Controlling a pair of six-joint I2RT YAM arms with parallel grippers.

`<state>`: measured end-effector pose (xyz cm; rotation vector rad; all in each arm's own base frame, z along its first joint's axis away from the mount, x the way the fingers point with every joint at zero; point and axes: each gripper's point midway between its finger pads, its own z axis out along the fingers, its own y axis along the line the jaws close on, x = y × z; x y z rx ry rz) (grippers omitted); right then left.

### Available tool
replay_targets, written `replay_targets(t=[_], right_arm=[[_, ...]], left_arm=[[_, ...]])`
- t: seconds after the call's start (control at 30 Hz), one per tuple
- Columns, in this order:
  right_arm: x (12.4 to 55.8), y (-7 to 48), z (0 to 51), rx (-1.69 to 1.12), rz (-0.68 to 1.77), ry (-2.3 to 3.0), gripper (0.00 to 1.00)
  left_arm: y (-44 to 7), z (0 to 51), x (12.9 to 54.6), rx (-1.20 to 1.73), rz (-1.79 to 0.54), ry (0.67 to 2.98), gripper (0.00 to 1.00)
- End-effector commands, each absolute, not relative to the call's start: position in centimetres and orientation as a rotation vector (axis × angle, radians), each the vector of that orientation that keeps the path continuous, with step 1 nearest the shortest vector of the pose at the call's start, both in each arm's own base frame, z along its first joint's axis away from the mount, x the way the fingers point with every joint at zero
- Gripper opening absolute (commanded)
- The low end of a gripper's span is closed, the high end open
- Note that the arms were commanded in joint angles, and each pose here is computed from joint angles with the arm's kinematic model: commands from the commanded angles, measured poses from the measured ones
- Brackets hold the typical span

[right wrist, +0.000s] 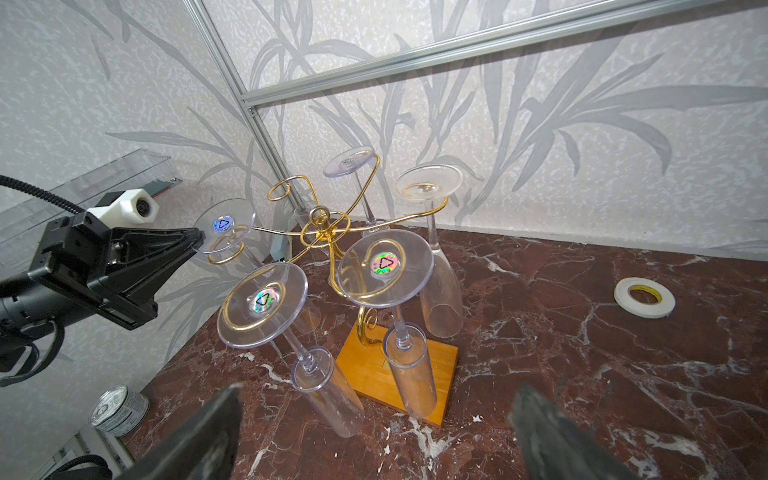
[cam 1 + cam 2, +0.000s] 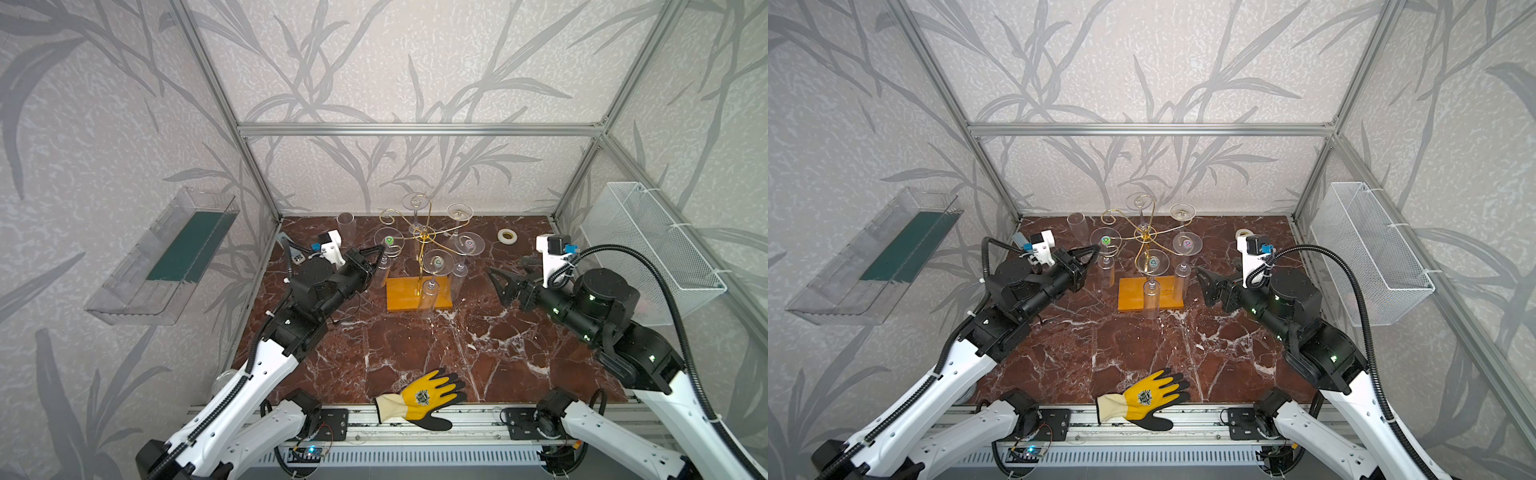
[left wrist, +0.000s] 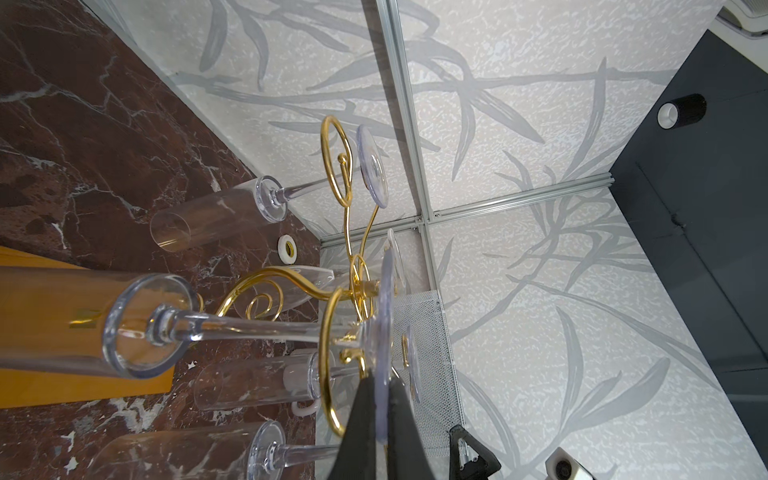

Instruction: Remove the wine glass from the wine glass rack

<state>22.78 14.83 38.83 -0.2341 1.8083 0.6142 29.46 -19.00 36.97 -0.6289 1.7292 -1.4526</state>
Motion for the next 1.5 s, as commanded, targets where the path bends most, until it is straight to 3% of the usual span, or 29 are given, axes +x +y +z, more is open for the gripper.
replay_targets(t=[0.0, 0.7, 1.47], right_arm=[[22.7, 14.3, 39.0, -0.215, 0.601, 1.807, 0.99], [22.6, 14.1, 39.2, -0.211, 0.600, 1.799, 0.99], [22.8, 15.3, 39.4, -0.260, 0.630, 1.803, 0.99]], left_arm=[[-19.4, 41.0, 29.2, -0.548, -1.528, 1.627, 0.00], [-23.7, 39.0, 27.2, -0.405, -1.650, 1.781, 0.00], [-16.2, 34.8, 23.2, -0.540, -1.296, 1.819, 0.00]])
